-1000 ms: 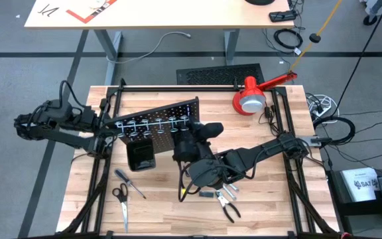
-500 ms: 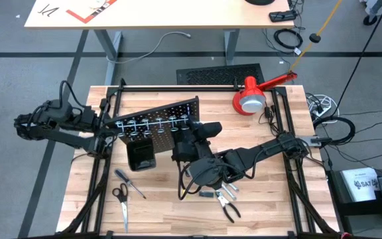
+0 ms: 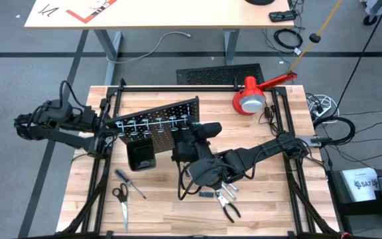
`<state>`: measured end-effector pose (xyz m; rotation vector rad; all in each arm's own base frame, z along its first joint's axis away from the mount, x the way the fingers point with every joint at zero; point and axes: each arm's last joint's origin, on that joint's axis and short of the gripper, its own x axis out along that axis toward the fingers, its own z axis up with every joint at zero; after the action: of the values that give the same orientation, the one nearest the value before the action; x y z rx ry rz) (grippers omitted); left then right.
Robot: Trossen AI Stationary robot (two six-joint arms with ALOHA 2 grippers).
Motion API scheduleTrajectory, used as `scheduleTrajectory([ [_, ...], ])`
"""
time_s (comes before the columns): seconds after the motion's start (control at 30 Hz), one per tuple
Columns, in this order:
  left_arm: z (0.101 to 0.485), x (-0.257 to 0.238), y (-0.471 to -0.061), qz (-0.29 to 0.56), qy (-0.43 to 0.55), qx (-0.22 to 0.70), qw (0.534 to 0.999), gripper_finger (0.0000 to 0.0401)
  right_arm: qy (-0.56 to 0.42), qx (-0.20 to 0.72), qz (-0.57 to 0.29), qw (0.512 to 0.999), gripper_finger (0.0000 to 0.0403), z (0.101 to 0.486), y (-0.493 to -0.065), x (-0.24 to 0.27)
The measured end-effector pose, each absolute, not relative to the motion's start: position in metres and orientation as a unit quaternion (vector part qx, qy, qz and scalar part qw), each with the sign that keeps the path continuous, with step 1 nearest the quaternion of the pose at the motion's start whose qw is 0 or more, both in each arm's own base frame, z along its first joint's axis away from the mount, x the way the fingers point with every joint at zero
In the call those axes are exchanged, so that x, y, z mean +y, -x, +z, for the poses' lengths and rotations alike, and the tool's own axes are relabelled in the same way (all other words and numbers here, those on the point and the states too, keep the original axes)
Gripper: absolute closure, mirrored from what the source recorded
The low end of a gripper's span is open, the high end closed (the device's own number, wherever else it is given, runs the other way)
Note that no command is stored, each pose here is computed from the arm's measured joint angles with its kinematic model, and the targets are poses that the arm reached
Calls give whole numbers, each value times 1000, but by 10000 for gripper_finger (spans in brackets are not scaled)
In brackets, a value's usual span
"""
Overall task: Hang tools onto peg board
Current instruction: Assemble the tool holder on the pegboard
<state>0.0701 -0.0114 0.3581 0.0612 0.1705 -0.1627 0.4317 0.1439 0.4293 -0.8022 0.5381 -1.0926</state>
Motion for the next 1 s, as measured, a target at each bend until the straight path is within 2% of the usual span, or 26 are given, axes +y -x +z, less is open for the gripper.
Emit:
scheduleTrajectory([
  [0.1, 358, -11, -70, -81, -31, 85, 993, 339, 360, 241, -501, 750, 274, 429, -432, 144],
  [0.3, 358, -11, -70, -81, -30, 85, 993, 339, 360, 236, -490, 758, 386, 428, -432, 144],
  [1.0, 358, -11, -70, -76, -27, 85, 993, 339, 348, 230, -499, 760, 397, 431, -431, 148],
])
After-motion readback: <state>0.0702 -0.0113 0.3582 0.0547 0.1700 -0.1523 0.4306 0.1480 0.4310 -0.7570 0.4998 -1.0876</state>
